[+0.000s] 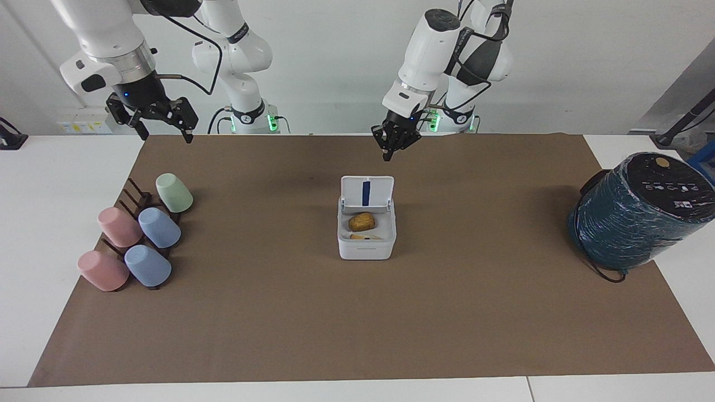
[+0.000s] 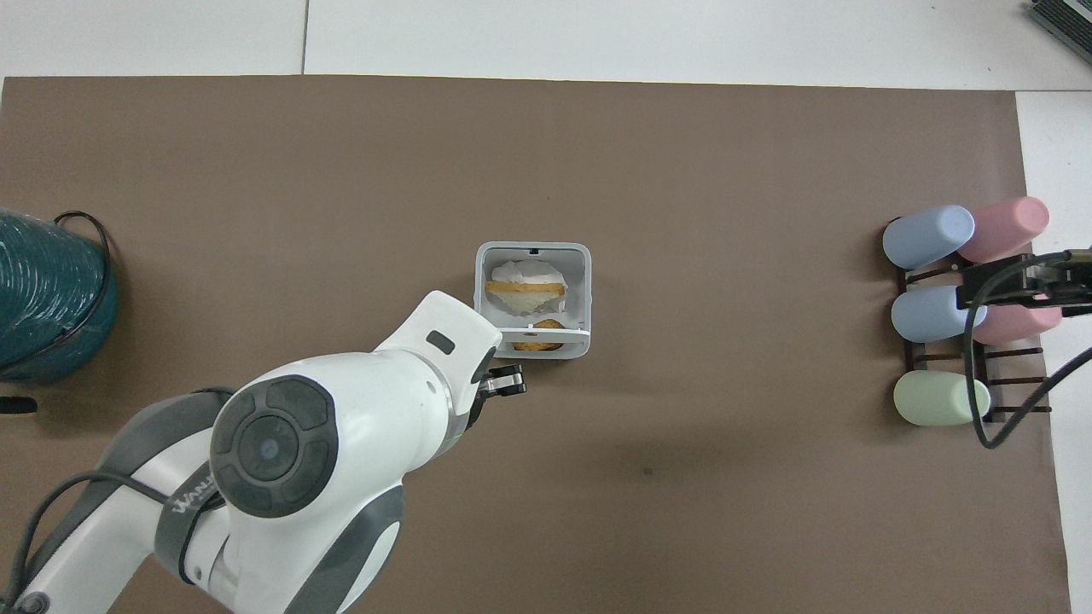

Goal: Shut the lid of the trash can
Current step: 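Reach the left gripper to the raised lid of the trash can, then push the lid down with the left gripper to close the can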

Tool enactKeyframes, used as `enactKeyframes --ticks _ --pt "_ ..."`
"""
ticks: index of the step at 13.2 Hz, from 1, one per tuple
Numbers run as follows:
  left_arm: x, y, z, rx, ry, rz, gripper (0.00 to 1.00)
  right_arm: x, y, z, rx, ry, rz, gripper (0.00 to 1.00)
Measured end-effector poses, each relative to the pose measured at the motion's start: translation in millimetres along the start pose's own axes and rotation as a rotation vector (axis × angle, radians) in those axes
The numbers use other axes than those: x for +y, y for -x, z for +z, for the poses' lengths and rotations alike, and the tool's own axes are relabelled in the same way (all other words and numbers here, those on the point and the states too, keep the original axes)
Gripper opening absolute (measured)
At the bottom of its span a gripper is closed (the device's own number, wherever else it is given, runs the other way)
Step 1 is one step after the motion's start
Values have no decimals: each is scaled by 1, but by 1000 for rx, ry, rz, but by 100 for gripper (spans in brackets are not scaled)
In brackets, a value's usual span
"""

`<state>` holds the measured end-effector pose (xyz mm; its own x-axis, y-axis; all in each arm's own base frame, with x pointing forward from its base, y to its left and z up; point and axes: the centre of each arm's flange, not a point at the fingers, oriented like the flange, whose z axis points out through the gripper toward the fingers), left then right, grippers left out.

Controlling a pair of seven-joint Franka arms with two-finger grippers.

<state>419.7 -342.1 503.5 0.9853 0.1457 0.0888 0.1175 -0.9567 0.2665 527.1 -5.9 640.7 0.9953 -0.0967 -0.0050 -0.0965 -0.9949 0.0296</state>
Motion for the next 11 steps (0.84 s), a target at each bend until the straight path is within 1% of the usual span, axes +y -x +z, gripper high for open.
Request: enactKeyframes --ticks 2,4,8,11 --pt "6 -9 20 32 27 -24 1 0 0 0 0 0 0 100" --pt "7 -18 30 59 60 -52 1 0 0 0 0 0 0 100" --pt "1 -46 27 129 153 -140 1 0 0 0 0 0 0 100" --pt "-7 -68 24 155 165 -178 1 0 0 0 0 0 0 100"
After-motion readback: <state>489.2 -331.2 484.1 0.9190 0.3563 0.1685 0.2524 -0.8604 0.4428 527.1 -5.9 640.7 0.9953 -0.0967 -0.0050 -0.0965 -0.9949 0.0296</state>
